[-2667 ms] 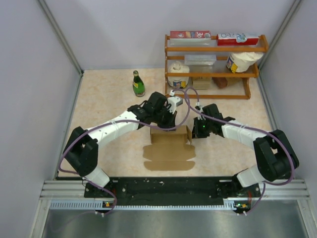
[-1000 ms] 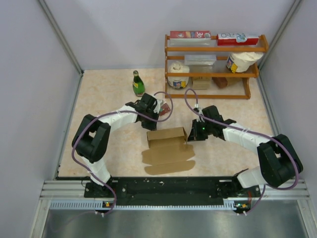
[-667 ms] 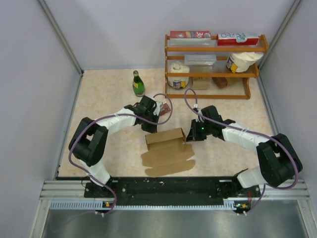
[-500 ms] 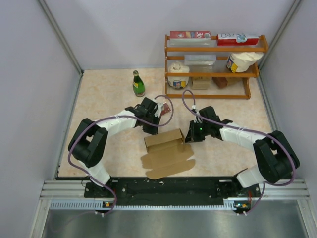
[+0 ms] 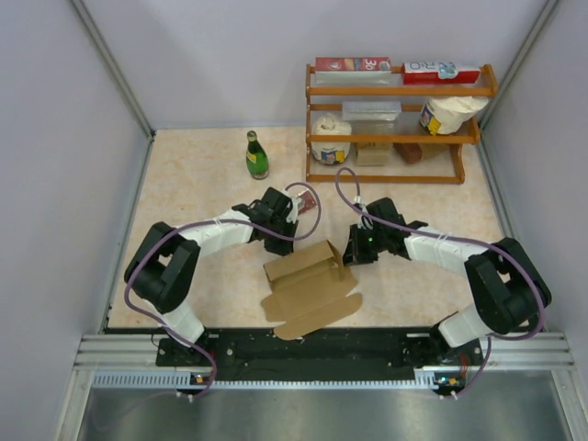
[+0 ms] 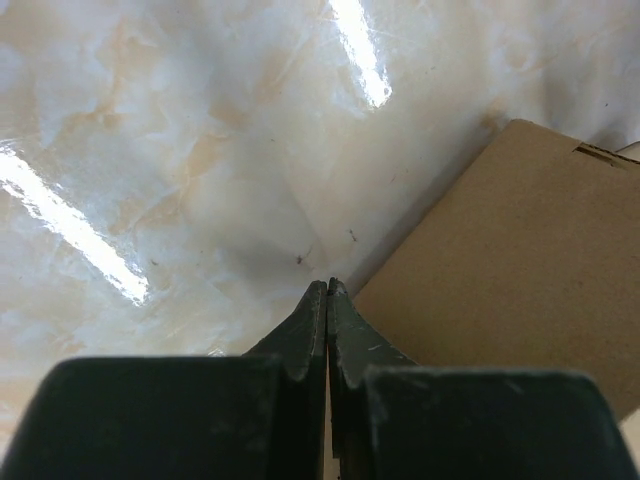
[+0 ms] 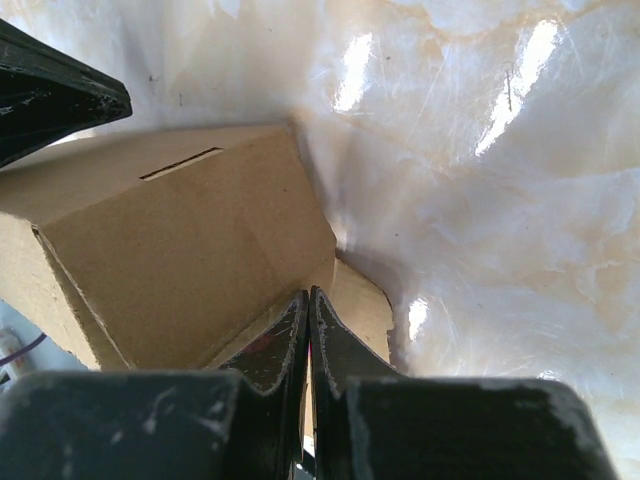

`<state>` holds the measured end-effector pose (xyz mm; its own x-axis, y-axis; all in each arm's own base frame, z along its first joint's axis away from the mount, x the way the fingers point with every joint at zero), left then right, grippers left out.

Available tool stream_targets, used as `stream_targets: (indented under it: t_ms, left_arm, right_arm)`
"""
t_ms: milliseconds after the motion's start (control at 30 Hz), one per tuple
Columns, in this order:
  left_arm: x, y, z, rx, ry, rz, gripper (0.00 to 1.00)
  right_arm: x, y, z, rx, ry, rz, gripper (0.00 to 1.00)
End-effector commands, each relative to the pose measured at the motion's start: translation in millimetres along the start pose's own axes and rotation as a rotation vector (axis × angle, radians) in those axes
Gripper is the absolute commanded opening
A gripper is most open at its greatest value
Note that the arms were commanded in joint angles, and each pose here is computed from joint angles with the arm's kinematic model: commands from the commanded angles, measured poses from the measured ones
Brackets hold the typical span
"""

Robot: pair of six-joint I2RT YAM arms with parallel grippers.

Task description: Fold the paper box

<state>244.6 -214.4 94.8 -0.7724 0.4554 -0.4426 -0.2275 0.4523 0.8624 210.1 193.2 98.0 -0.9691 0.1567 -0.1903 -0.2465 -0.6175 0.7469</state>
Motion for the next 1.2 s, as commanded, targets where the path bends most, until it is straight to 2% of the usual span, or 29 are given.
stream_targets:
  t_ms: [0,200,433,567,667,867,1167]
  left_arm:
    - [-16,15,1,-0.036,-0.011,-0.093,0.00]
    - [-41,36,18,-0.131,0.009,-0.156,0.00]
    - [-65,79,27,-0.224,0.005,-0.290,0.03]
    - [-66,103,16,-0.185,-0.046,-0.405,0.06]
    - [-56,109,1,-0.061,-0.146,-0.455,0.06]
    - [-30,111,-29,0.036,-0.245,-0.441,0.04]
    - [-6,91,-28,0.052,-0.230,-0.368,0.02]
  right_arm:
    - [-16,1,21,-0.057,0.035,-0.053,0.00]
    - [-17,3,19,-0.029,0.042,-0.065,0.00]
    - [-16,4,16,-0.007,0.052,-0.069,0.00]
    - [-17,4,14,0.008,0.056,-0.071,0.00]
    - [-17,5,13,0.020,0.064,-0.072,0.00]
    - [-18,7,14,0.029,0.077,-0.074,0.00]
    - [-22,17,23,-0.002,0.140,-0.088,0.00]
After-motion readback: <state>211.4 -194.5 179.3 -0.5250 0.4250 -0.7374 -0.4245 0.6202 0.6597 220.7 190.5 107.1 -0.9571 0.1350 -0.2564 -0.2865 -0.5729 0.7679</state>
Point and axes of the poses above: each gripper's point midway between its finger pads, its own y axis back along the fingers, its own z axis along the line the jaws close on, x = y × z, the point moved 7 cm from there along y, back along the fingers, and after that the axes turned 13 degrees about -y, right-handed, at the moved point
